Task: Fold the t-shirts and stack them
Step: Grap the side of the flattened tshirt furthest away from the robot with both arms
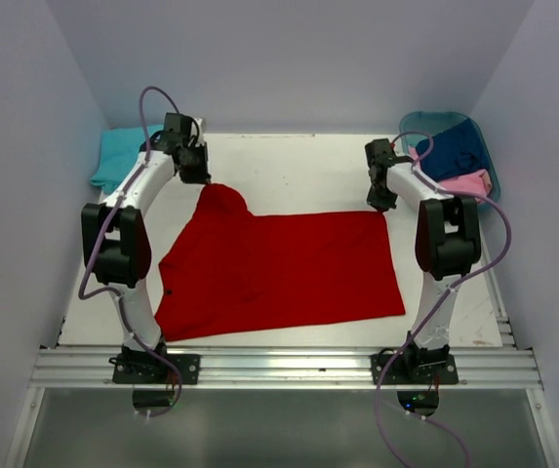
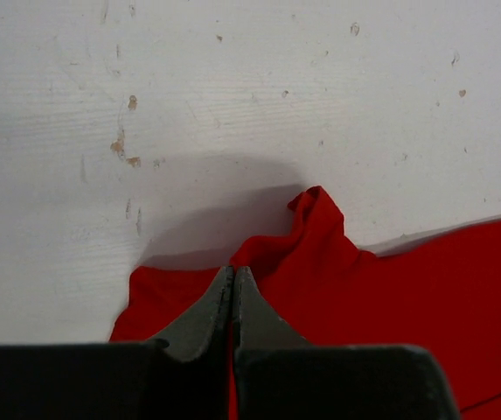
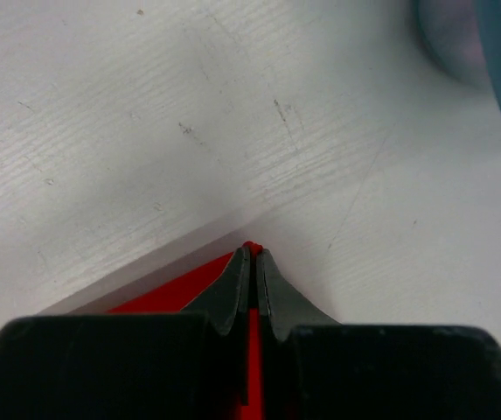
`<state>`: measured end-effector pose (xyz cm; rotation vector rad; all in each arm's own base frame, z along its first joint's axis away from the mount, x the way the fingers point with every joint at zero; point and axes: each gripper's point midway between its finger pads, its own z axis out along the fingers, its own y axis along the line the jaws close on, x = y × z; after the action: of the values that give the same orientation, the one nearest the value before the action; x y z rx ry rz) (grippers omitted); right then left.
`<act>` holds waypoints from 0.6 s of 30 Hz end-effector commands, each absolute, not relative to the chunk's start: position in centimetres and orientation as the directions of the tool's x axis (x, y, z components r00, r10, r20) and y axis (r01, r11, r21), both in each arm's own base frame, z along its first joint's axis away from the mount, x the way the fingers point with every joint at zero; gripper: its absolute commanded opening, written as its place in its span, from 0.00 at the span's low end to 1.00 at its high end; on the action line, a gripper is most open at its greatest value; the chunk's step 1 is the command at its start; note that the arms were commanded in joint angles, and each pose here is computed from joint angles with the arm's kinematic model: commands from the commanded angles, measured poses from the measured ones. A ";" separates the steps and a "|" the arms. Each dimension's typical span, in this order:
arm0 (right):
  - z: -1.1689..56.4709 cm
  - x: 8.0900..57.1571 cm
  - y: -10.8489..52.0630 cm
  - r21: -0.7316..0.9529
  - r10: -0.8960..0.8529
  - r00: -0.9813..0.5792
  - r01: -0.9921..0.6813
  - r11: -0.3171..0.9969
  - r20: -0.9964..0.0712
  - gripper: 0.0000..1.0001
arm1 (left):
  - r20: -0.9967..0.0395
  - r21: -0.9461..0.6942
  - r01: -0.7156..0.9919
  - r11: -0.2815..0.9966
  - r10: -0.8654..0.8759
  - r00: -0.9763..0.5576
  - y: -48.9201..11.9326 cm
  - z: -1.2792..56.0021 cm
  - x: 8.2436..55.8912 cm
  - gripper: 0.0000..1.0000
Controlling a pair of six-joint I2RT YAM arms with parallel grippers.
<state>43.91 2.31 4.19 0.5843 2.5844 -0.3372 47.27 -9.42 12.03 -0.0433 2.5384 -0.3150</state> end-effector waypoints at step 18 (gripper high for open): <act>7.3 46.9 3.0 -0.085 0.340 -0.777 0.448 0.890 -0.530 0.53 | -0.605 -0.248 0.035 0.968 -0.127 -0.786 -9.4 16.1 47.0 0.00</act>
<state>46.13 2.68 7.14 0.5507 2.5368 -0.3011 46.90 -9.13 14.34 -0.0486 2.4978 -0.3026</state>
